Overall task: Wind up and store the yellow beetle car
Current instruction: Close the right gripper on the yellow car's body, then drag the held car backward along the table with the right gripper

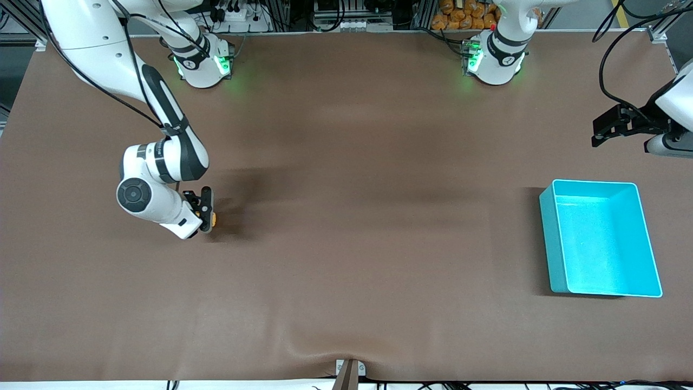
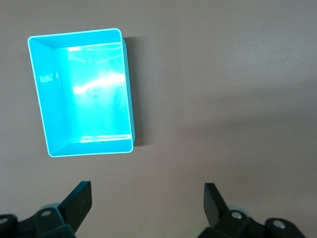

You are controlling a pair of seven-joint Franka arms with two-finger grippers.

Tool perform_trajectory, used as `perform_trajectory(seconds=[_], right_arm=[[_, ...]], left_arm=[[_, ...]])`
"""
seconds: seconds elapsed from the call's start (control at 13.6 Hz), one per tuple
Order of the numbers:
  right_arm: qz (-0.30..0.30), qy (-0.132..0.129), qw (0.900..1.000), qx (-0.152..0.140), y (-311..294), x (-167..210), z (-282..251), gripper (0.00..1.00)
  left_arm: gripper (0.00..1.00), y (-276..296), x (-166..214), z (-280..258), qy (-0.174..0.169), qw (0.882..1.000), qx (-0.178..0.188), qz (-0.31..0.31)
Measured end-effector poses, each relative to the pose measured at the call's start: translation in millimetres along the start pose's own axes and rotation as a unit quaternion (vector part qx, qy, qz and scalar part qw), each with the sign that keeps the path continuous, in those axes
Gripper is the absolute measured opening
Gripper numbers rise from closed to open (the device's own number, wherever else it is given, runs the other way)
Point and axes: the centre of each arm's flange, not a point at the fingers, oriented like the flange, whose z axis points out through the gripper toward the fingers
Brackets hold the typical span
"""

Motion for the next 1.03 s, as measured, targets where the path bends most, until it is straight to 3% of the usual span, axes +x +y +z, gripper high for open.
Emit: perform_trajectory(seconds=[1.03], right_arm=[[-0.024,0.01,1.0,0.0,1.6,-103.5,7.4,0.39]], left_arm=[[1.0,0.0,0.0,0.0,0.0,1.0,0.0,0.0]])
